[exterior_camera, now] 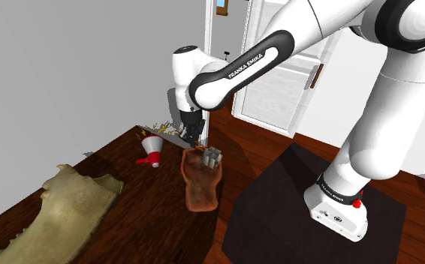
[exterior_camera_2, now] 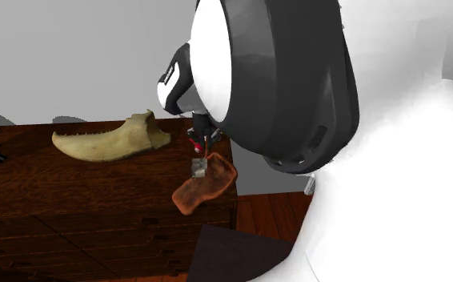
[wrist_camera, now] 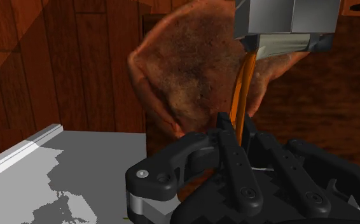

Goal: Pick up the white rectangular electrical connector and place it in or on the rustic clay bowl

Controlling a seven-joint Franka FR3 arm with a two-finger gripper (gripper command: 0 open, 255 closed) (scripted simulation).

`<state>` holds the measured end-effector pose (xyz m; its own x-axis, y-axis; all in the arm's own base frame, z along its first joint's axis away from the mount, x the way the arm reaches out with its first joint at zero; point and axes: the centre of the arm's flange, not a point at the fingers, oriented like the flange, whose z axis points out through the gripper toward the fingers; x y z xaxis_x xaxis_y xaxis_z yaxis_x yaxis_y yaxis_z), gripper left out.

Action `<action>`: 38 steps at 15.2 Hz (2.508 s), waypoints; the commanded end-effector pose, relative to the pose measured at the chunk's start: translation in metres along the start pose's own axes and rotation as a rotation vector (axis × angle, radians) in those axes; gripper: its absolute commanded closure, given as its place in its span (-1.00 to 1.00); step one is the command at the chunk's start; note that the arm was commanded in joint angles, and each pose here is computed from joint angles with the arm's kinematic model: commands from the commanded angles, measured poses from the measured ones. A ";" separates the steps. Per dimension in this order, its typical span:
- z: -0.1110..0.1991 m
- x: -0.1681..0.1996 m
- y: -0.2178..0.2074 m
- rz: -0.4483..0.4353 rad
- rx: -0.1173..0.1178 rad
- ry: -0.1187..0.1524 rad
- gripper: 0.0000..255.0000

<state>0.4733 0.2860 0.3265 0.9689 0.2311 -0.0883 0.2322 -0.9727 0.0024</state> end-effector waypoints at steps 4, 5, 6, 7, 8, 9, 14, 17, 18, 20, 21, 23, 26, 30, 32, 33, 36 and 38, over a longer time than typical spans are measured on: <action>0.020 -0.027 0.017 0.001 -0.001 0.000 1.00; 0.025 -0.026 0.017 0.001 -0.001 0.000 1.00; 0.031 -0.026 0.017 0.001 -0.001 0.000 1.00; 0.036 -0.025 0.017 0.001 -0.001 0.000 1.00; 0.041 -0.025 0.017 0.001 -0.001 0.000 1.00; 0.046 -0.025 0.017 0.001 -0.001 0.000 1.00; 0.073 -0.022 0.017 0.001 -0.001 0.000 1.00; 0.077 -0.022 0.017 0.001 -0.001 0.000 1.00; 0.077 -0.022 0.017 0.001 -0.001 0.000 1.00; 0.077 -0.022 0.017 0.001 -0.001 0.000 1.00; 0.077 -0.022 0.017 0.001 -0.001 0.000 1.00; 0.077 -0.022 0.017 0.001 -0.001 0.000 1.00; 0.077 -0.022 0.017 0.001 -0.001 0.000 -1.00; 0.064 -0.022 0.017 0.001 -0.001 0.000 -1.00; 0.037 -0.022 0.017 0.001 -0.001 0.000 -1.00; 0.027 -0.022 0.017 0.001 -0.001 0.000 -1.00; 0.027 -0.022 0.017 0.001 -0.001 0.000 -1.00; 0.027 -0.022 0.017 0.001 -0.001 0.000 -1.00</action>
<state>0.4538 0.2643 0.3015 0.9692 0.2301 -0.0877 0.2313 -0.9729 0.0032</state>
